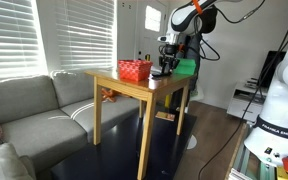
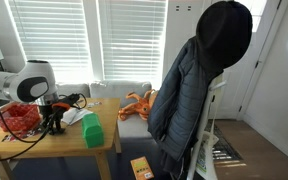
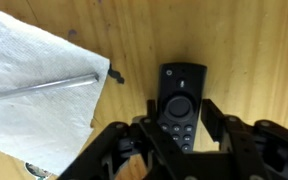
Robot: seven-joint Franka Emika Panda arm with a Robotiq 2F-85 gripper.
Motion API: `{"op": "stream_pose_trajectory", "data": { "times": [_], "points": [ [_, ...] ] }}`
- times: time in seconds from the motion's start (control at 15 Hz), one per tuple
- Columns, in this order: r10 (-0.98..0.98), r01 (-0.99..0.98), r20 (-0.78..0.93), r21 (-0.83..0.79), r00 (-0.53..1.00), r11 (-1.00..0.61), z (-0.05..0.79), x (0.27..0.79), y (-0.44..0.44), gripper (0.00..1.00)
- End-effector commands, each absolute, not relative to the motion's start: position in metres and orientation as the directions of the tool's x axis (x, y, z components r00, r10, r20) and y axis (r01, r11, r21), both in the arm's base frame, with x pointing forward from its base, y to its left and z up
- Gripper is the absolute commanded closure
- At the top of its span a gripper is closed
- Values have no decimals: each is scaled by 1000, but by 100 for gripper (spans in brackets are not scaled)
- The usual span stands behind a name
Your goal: Put the remote control in the middle of the table
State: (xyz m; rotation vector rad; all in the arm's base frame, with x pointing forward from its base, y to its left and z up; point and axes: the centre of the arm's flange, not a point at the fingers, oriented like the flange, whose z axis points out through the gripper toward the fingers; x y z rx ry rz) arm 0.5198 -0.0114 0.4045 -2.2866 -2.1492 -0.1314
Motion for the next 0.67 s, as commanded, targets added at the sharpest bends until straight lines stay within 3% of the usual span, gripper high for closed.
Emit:
{"op": "stream_pose_trajectory", "data": {
  "times": [0.0,0.2,0.6],
  "points": [
    [999,997,9,63,45,-46,415,522,-13,19],
    [995,994,44,69,85,-88,432,523,-11,1],
    [919,922,71,-19,387,-387,500,515,2,0]
  ]
}}
